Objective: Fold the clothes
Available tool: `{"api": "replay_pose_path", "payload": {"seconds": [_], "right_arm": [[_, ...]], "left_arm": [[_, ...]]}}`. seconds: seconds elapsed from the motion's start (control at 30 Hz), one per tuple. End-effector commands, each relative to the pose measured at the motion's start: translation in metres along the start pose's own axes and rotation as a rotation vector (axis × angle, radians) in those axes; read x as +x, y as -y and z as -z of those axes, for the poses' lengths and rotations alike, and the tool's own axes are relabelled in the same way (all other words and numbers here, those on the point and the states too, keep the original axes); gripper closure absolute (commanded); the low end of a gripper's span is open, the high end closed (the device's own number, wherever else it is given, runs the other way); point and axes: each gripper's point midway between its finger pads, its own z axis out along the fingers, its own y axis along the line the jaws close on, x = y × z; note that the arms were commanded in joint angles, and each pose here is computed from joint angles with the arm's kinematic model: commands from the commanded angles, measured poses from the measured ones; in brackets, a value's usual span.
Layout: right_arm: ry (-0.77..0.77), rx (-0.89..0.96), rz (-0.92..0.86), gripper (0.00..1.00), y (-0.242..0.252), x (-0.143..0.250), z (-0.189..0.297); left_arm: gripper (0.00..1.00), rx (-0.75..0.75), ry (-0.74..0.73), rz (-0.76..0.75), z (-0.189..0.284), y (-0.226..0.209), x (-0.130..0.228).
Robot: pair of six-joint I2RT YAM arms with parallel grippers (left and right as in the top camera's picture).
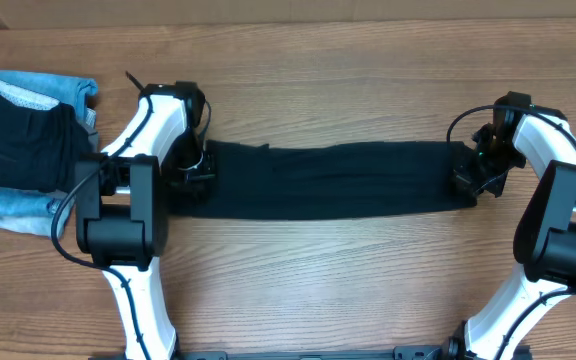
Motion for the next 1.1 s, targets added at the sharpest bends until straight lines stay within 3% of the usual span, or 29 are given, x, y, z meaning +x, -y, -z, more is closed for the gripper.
{"api": "replay_pose_path", "payload": {"seconds": [0.0, 0.17, 0.3, 0.4, 0.53, 0.63, 0.8, 1.07], "right_arm": [[-0.01, 0.182, -0.061, 0.96, 0.048, 0.001, -0.016], [0.031, 0.085, -0.058, 0.96, 0.03, -0.013, -0.013], [0.1, -0.031, -0.041, 0.96, -0.004, -0.044, 0.05], [0.114, -0.111, 0.001, 0.96, -0.034, -0.047, 0.084], [0.106, -0.146, 0.094, 0.96, -0.073, -0.039, 0.077], [0.131, -0.266, 0.367, 0.96, -0.132, -0.028, 0.069], [0.186, -0.314, 0.646, 0.96, -0.195, -0.007, 0.04], [0.122, -0.249, 0.62, 0.96, -0.162, 0.012, -0.021]], "left_arm": [[0.94, -0.194, 0.081, -0.033, -0.017, -0.039, -0.03], [0.96, -0.218, 0.198, -0.04, 0.008, -0.04, -0.06], [0.93, -0.122, 0.368, -0.016, 0.132, -0.018, -0.082], [0.87, 0.033, 0.421, 0.002, 0.176, 0.006, -0.076], [0.88, 0.183, 0.271, 0.041, 0.145, 0.032, -0.058], [0.95, 0.285, 0.191, 0.021, 0.105, 0.055, -0.055], [0.96, 0.274, 0.121, -0.052, 0.056, 0.068, -0.042], [0.96, 0.158, 0.108, -0.076, 0.041, 0.051, -0.036]]}}
